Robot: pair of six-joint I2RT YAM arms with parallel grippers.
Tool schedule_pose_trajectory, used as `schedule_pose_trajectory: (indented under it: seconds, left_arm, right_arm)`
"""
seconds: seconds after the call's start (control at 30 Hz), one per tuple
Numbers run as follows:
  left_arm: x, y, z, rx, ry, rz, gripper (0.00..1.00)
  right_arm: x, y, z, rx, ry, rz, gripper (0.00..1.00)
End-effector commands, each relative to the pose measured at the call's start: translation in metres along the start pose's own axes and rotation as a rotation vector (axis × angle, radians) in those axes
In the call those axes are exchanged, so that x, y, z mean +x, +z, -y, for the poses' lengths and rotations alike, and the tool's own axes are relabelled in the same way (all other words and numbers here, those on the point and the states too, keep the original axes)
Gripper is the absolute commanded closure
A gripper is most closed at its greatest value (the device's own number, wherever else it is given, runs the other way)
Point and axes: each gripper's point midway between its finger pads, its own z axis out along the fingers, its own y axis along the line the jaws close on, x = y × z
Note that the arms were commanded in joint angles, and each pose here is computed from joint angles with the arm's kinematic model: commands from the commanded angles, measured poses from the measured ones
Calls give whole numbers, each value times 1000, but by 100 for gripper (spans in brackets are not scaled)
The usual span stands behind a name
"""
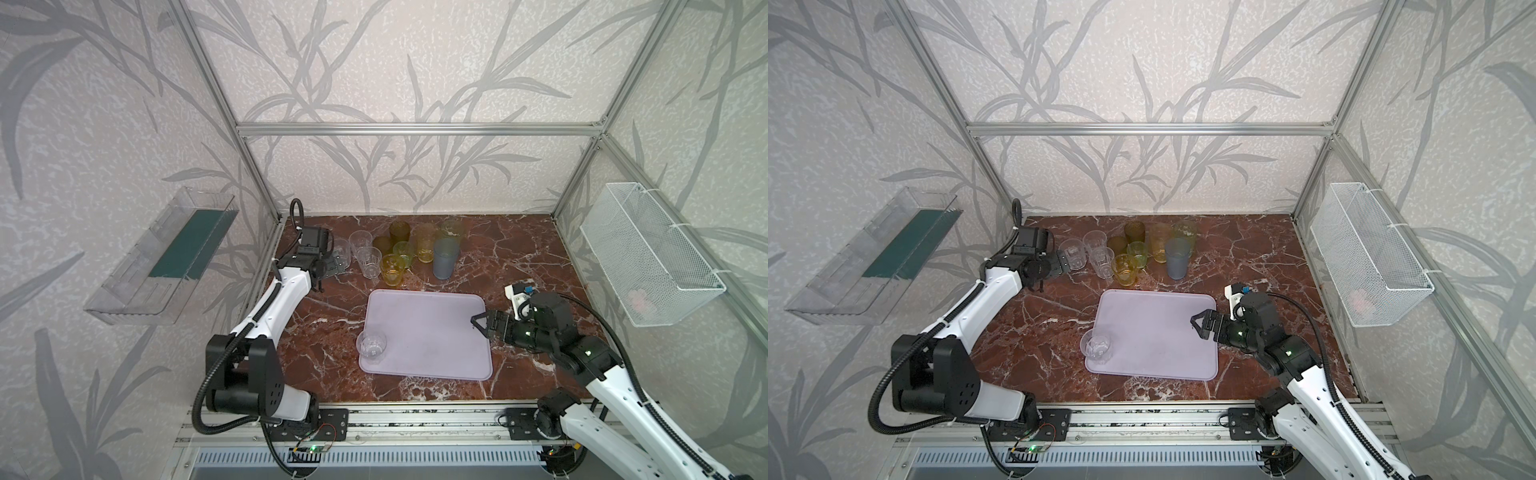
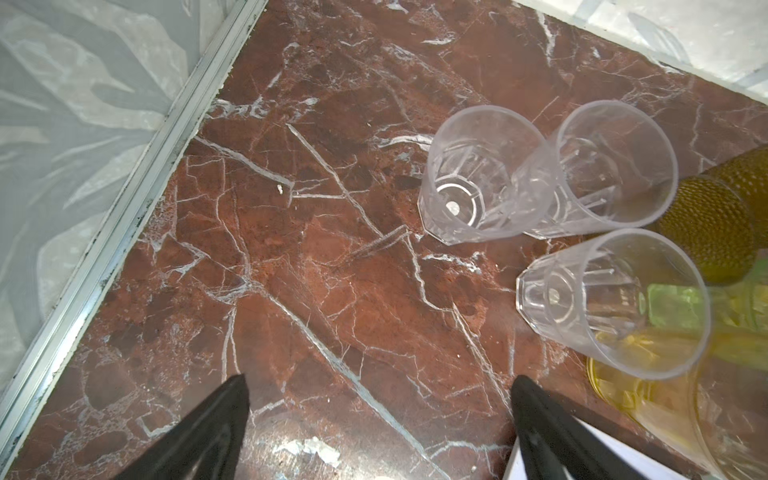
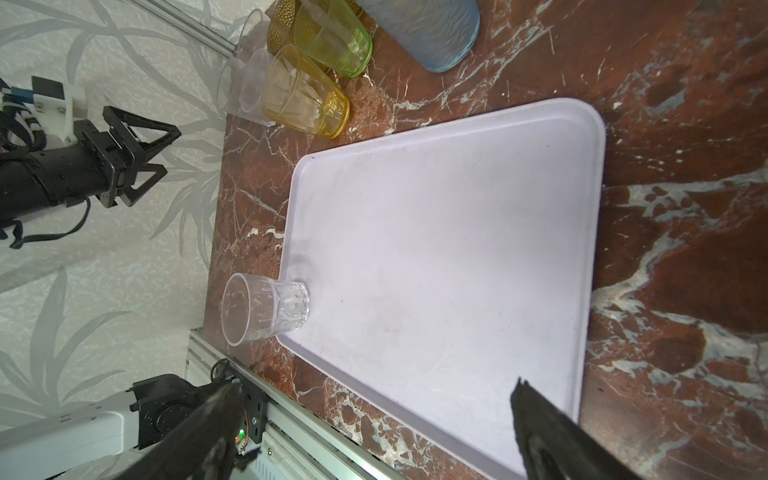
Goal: Place the glasses into the tray
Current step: 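Move the left gripper back over the remaining clear glasses, then lower the left gripper onto another clear glass and close it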
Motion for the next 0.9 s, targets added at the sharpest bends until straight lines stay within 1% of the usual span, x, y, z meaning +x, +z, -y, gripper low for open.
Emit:
schedule_pose_trajectory:
  seconds: [0.0,0.07,0.13,0.2,0.27,0.33,0.43,0.57,0.67,0.73,0.87]
  left_arm:
    - [-17,4,-3,1,-18,21,4]
    - [-22,11,-5,-4,-30,22,4]
    - [-27,19,-9,-27,-26,15,3]
    - [-28,30,-20,-66,-33,-17,3]
    - [-27,38,-31,-113,-76,-51,3]
    - [-26,41,-33,-120,-63,-80,4]
    - [-25,45,-30,-107,-54,-89,5]
    - [-26,52,-19,-49,-62,-77,8]
    - [-27,58,-12,-11,-51,-75,13]
    - [-28,62,-8,3,-47,-81,19]
    - [-28,69,4,54,-40,-112,27]
  right_arm:
    - [-16,-5,-7,11,-40,39,1]
    - [-22,-6,-11,10,-48,45,1]
    - [-25,-7,-8,39,-41,52,1]
    - [-26,-7,-4,64,-46,57,1]
    - [-24,-7,-1,74,-42,52,1]
    - [-21,-5,-1,58,-36,43,1]
    - [-18,-2,-1,35,-6,43,1]
    - [-18,2,-4,7,29,46,1]
    - [-17,3,-4,6,40,39,1]
    - [-17,3,-4,7,45,38,1]
    - [-17,1,-3,9,46,40,1]
